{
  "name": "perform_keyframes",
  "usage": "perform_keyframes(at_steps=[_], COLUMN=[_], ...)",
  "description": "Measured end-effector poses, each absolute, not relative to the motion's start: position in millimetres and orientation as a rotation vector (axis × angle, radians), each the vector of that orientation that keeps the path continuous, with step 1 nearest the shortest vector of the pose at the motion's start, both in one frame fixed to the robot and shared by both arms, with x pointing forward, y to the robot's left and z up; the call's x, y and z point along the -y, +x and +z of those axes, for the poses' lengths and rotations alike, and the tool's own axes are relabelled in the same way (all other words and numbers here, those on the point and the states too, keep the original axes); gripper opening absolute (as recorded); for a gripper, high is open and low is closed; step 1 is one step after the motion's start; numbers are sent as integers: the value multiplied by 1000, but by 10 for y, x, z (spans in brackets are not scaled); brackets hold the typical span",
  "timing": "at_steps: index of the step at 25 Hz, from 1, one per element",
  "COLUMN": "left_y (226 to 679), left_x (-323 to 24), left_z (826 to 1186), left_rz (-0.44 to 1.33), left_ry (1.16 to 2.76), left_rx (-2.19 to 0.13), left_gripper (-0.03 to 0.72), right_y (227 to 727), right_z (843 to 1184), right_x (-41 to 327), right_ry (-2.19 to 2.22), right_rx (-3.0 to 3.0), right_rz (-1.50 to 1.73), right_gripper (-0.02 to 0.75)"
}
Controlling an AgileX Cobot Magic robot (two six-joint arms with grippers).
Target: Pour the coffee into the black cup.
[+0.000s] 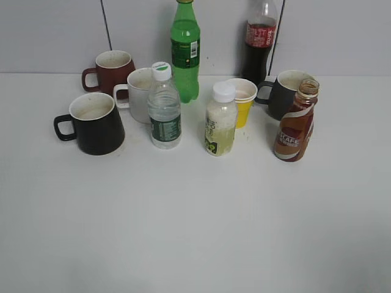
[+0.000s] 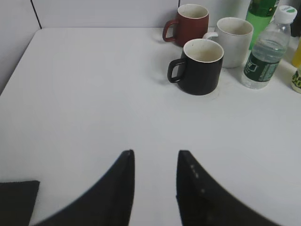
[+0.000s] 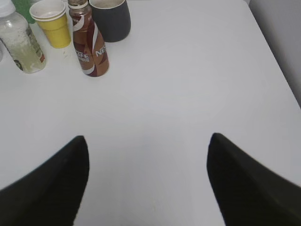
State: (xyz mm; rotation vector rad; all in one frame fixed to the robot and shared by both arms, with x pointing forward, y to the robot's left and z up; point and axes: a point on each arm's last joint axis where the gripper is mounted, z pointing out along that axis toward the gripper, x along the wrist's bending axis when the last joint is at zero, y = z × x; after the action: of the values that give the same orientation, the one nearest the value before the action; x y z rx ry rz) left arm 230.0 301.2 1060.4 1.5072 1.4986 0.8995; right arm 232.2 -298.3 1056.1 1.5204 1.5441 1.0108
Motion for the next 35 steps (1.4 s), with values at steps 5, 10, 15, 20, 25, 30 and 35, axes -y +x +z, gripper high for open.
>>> perform_keyframes(at_steps=[5, 10, 15, 20, 25, 30, 35], left_y=[2300, 2294, 2351, 2741, 3290, 3869, 4439], left_x=[-3012, -2970, -2970, -2964, -2949, -2927, -2894], left_z=[10604, 10629, 10888, 10882, 10711, 10523, 10057], left_rz=[899, 850, 955, 1021, 1092, 1095, 1071], left_ry=[1507, 1487, 1326, 1252, 1144, 1142, 1226], left_rx=[-1499, -1471, -1307, -1255, -1180, -1214, -1292], left_gripper=[240, 240, 240, 240, 240, 240, 240], right_y=[2322, 2322, 2461, 2894, 3293, 3845, 4294], right_z=[10561, 10563, 10723, 10748, 10780, 10740, 10562], right_x=[2988, 2975, 2933, 2904, 2863, 2825, 2794], right_ry=[1519, 1522, 1476, 1386, 1282, 1256, 1273], right_rx=[-1542, -1546, -1503, -1502, -1438, -1377, -1326], right_rz=[1004, 1022, 1124, 1142, 1224, 1232, 1243], right_gripper=[582, 582, 582, 582, 582, 582, 582])
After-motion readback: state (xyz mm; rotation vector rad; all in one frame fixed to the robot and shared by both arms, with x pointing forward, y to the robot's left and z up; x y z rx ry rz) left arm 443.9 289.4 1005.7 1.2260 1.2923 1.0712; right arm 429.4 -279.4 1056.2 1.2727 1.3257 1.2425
